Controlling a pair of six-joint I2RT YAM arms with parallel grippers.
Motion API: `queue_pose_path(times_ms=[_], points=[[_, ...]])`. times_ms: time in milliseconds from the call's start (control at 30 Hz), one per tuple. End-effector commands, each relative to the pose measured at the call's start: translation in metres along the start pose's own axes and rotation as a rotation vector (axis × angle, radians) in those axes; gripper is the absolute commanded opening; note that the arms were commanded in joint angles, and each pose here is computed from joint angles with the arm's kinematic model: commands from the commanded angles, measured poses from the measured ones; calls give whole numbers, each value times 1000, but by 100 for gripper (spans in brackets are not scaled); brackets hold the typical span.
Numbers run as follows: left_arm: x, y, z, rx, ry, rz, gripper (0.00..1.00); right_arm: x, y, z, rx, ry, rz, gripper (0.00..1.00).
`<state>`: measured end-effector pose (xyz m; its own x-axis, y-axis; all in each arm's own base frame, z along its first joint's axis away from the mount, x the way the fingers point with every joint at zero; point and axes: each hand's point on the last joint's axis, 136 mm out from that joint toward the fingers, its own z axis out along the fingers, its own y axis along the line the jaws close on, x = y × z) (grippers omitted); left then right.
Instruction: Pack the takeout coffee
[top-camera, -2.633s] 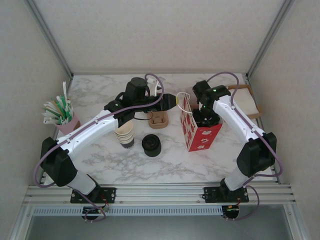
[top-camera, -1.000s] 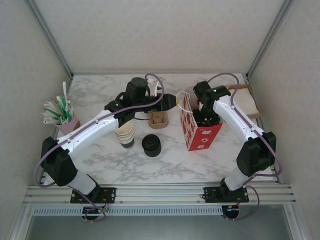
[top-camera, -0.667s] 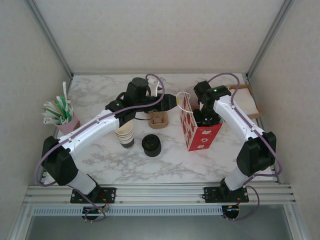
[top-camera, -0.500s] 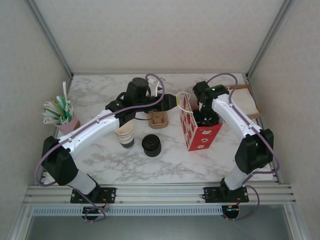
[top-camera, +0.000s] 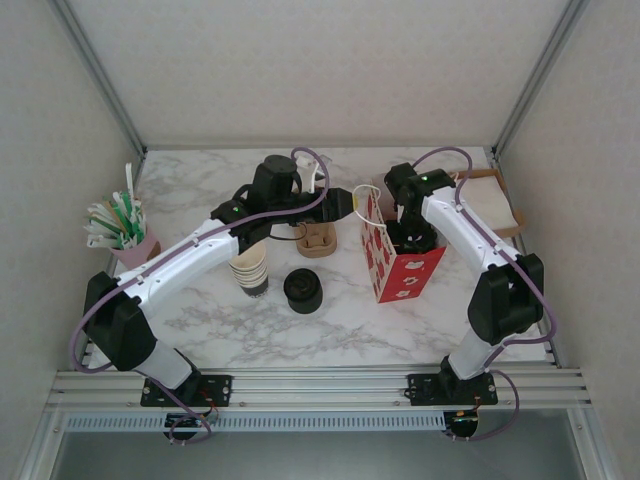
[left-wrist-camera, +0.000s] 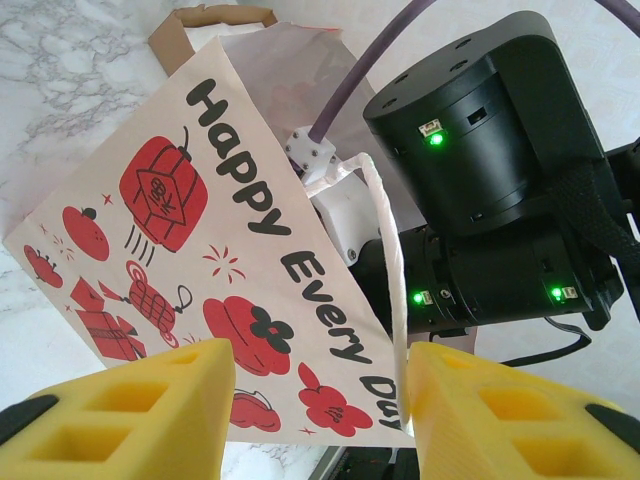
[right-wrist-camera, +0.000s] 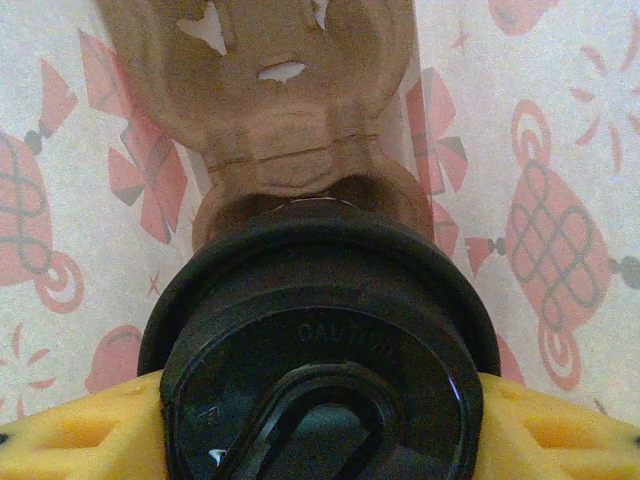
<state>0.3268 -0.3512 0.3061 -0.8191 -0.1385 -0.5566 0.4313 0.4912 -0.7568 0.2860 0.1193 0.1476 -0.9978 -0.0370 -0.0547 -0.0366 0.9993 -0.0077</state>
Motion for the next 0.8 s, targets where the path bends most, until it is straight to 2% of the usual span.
queue_pose_path(times_ms=[0, 767], points=[[-9, -12, 0, 21, -21, 32, 48, -2, -3, -6, 4, -9, -5, 62], [-8, -9, 2, 15, -17, 28, 48, -4, -2, -3, 1, -6, -5, 62]])
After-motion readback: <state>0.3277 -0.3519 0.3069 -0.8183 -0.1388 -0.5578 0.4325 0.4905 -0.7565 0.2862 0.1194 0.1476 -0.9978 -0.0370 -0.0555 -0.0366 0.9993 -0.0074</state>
